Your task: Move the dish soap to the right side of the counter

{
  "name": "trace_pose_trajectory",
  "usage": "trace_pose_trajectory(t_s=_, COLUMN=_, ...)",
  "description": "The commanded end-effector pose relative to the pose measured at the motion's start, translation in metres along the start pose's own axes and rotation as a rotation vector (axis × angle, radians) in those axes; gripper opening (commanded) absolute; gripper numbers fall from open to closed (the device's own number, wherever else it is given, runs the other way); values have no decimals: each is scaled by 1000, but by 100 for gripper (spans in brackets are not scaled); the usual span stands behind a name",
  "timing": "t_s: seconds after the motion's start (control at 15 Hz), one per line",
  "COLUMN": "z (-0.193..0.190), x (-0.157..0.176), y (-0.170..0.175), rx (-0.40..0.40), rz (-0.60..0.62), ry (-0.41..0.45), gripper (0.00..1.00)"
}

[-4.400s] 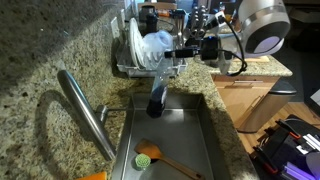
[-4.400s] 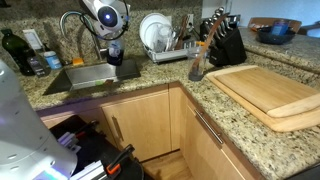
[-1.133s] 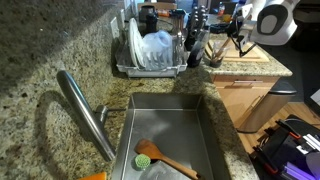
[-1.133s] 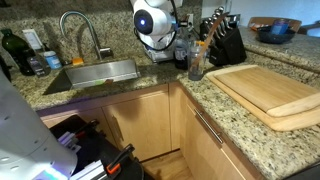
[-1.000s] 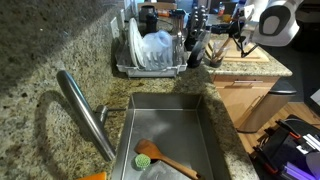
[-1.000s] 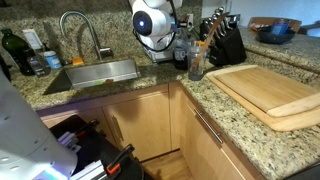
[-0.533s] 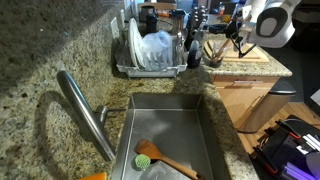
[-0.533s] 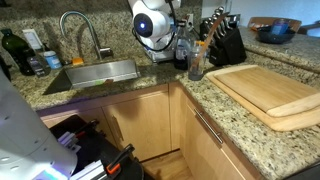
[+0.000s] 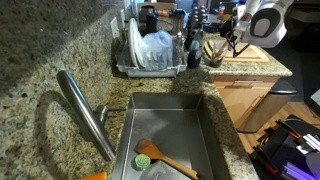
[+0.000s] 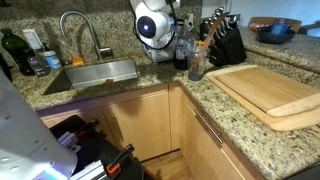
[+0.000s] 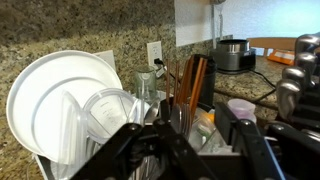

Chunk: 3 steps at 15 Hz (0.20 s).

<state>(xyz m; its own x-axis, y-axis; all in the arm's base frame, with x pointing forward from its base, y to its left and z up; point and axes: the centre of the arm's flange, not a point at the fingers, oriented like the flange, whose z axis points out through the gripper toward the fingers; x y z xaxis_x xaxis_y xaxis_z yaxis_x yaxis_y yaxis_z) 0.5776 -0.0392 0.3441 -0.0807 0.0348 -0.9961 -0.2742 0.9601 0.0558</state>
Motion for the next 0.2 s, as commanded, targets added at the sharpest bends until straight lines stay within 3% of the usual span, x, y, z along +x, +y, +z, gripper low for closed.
trace_pose_trajectory(t_s=0.0, z=0, x=0, y=0, rx=0, rz=0, ry=0, gripper=51)
trace_pose_trajectory(t_s=0.13, z=0, x=0, y=0, rx=0, rz=0, ry=0, gripper=51)
